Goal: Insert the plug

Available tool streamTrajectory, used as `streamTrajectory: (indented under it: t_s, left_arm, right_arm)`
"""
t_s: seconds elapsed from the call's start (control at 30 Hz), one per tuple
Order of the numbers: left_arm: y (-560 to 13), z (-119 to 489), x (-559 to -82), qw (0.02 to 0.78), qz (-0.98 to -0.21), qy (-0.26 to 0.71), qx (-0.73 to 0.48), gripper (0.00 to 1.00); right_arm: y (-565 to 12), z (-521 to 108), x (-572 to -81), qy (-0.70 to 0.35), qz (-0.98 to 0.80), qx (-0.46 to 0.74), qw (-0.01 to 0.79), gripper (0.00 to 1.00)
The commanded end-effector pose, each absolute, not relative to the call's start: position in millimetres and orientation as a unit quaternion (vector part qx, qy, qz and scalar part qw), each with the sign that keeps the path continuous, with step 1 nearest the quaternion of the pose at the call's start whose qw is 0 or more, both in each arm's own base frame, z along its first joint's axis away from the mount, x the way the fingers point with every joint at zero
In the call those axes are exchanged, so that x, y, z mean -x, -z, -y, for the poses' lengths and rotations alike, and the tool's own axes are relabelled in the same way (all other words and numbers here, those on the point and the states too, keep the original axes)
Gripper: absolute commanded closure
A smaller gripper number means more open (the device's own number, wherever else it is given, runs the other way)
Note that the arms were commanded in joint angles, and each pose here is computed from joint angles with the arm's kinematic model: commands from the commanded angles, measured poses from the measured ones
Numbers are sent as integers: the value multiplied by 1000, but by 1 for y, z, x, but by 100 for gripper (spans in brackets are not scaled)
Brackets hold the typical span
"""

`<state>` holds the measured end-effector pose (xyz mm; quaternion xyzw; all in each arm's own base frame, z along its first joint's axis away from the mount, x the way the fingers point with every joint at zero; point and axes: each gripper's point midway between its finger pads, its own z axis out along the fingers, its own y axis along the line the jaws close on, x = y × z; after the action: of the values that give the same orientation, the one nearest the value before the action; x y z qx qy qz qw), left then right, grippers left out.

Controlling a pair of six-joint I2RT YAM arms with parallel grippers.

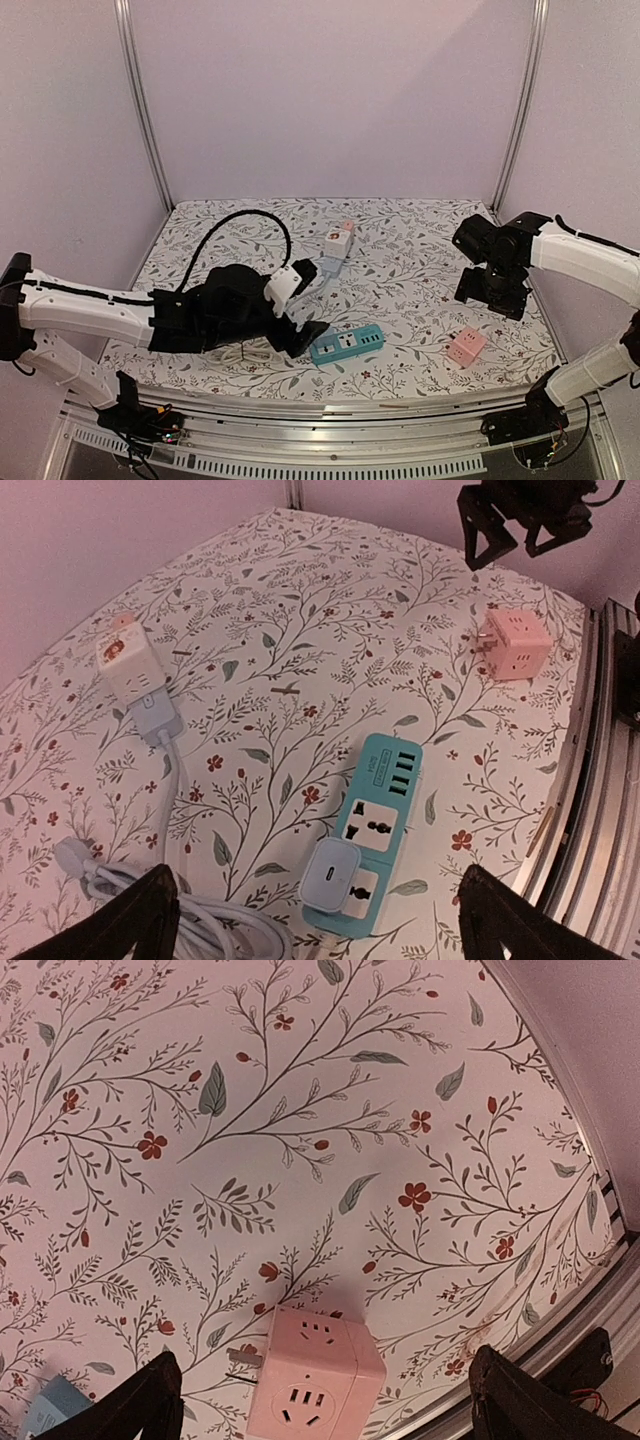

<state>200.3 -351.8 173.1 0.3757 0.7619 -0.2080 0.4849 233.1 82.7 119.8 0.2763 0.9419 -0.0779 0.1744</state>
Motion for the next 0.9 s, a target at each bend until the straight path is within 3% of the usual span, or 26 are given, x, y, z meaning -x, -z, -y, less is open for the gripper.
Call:
streamTrajectory:
  t_s: [0.0,0.17,0.27,0.47,0.87]
  left_arm:
    - [-163,389,-185,477,-750,215,-404,3]
    - [-155,438,-183,497,-757,184,-382,1]
    - [-149,462,-176,512,-751,149,-389,1]
    - [-150,474,-169,514,-745,150,-397,1]
    - [-168,436,-171,536,-741,140,-381,1]
  right_arm:
    - [-135,-86,-244,74,-957,-214,182,1]
    - [-163,-63,-245,112,-944,-205,232,1]
    - [-165,-63,-240,85,-942,-212,246,1]
    - [-126,-85,-224,39,-965,-188,178,1]
    - [-74,-95,-192,12,-980,-173,96,1]
